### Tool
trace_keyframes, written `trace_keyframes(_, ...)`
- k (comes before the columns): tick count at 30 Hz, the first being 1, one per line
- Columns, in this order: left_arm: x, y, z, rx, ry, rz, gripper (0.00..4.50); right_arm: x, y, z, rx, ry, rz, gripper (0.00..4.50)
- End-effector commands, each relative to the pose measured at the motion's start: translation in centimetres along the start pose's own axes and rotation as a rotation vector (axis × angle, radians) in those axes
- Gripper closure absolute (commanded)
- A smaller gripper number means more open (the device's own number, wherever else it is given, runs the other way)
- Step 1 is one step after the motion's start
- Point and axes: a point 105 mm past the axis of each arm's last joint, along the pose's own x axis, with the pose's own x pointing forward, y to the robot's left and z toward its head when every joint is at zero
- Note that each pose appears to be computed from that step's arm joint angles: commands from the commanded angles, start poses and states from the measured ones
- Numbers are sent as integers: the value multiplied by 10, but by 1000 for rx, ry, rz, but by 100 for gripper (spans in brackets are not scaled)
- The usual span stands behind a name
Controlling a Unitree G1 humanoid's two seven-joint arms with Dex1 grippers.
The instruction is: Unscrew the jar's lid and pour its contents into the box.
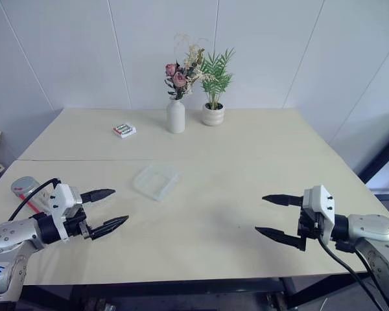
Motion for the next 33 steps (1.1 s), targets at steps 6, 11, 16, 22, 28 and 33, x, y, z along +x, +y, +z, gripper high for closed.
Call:
trace_keyframes(6,-12,-12,4,25,-9,108,3,25,-5,14,-12,-91,45,0)
trace_keyframes(11,-39,-19,-10,18,12,351,3,52,-6,35,-33,-192,125,0)
trace_keyframes(16,-87,-32,-31,-63,5,772,3,86,13,63,-88,-300,316,0)
trace_keyframes(22,-137,-30,-62,-176,-24,1306,3,115,20,89,-125,-422,411,0)
trace_keyframes(28,-154,-12,-76,-174,20,1460,3,136,26,104,-141,-489,464,0)
trace_keyframes(33,-151,17,-67,-114,6,1430,3,143,24,108,-136,-513,435,0)
